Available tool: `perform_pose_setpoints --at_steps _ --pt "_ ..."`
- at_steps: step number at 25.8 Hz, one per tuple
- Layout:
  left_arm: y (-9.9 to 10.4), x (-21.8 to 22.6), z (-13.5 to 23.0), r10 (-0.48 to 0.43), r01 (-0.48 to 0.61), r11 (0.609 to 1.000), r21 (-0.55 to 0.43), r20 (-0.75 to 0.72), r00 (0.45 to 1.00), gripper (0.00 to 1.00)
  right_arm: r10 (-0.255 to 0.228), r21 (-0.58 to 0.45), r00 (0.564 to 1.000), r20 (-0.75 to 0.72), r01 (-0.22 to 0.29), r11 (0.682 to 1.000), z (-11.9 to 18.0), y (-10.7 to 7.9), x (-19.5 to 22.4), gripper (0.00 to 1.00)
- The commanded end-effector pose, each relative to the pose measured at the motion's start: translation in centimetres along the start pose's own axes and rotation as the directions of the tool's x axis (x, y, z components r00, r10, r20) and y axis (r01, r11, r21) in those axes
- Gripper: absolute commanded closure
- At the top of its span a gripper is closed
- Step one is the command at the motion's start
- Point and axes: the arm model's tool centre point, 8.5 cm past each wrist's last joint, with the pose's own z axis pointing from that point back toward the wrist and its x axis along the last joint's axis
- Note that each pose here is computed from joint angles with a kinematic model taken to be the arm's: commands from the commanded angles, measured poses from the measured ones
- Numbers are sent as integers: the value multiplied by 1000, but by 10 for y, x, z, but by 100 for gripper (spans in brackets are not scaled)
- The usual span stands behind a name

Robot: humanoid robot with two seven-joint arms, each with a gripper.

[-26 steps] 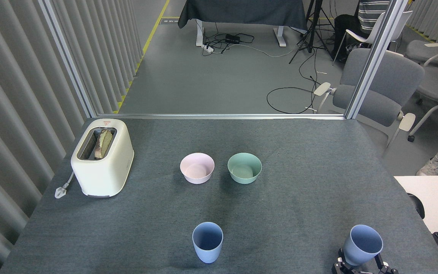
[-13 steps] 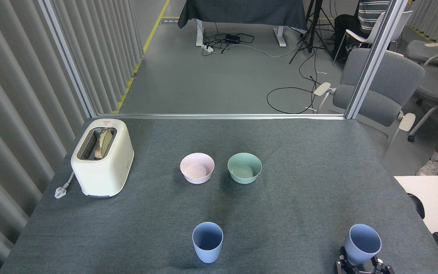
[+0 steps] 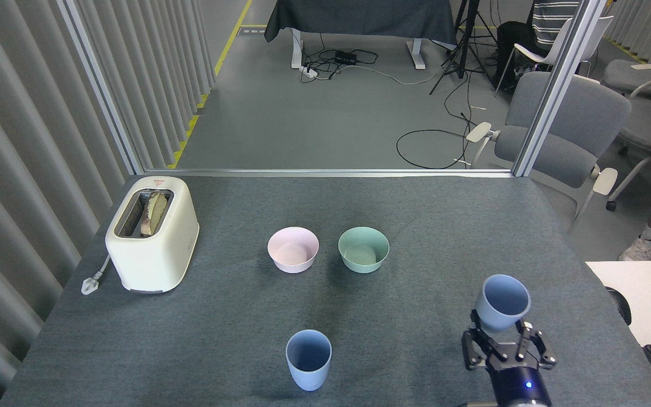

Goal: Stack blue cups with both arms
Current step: 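Lift the held cup with the right gripper toward the centered cup, then lower the held cup with the right gripper into the centered cup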

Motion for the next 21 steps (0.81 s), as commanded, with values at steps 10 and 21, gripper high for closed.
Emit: perform_pose_setpoints --at_steps 10,21 --pt "-2 2 0 4 -4 1000 0 -36 999 0 5 -77 938 347 23 997 3 -65 216 40" --pt "-4 2 1 3 -4 1000 -6 -37 999 0 -38 -35 913 406 57 998 58 -51 229 39"
